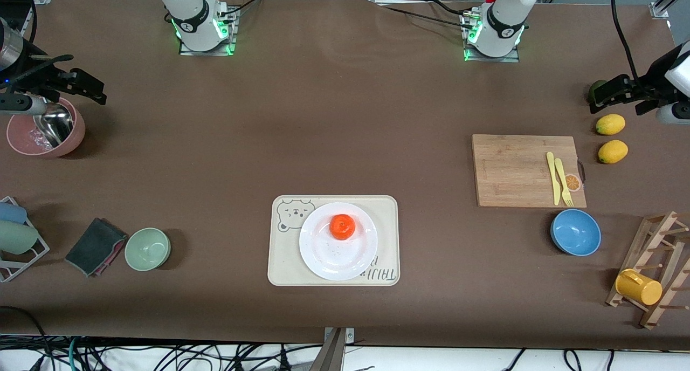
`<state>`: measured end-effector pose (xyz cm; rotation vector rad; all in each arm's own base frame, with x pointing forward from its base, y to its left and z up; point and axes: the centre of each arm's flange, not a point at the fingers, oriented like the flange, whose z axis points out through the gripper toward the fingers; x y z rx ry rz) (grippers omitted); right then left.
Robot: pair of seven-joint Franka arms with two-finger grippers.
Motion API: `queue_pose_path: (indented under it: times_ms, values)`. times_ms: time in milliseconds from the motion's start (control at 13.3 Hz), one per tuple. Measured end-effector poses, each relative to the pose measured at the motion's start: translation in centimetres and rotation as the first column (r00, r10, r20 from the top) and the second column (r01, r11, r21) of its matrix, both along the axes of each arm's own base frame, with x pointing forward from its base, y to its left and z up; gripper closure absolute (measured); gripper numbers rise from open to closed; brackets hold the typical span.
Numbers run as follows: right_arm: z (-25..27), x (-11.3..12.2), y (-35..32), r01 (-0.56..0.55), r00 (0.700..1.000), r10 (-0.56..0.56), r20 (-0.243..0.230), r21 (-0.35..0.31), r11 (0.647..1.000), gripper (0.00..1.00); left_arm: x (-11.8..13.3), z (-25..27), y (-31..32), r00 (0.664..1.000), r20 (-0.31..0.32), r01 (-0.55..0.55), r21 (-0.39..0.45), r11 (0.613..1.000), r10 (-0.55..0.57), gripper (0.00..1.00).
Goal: Place orange and plate with both arms
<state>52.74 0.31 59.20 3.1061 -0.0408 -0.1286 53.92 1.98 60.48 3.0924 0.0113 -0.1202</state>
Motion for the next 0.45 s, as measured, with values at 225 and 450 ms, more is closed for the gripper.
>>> queue_pose_path:
  times_ms: [225,450]
  values:
    - [0.0,0.0,-0.03,0.001,1.0,-0.001,0.0,0.0,1.0,0.0,0.0,0.0,0.0,1.0,0.0,0.0,0.0,1.0,0.0,0.0]
    - [0.02,0.03,-0.04,0.001,1.0,-0.001,0.002,0.0,1.0,0.0,-0.06,-0.04,0.0,1.0,-0.005,0.0,0.0,1.0,0.0,0.0]
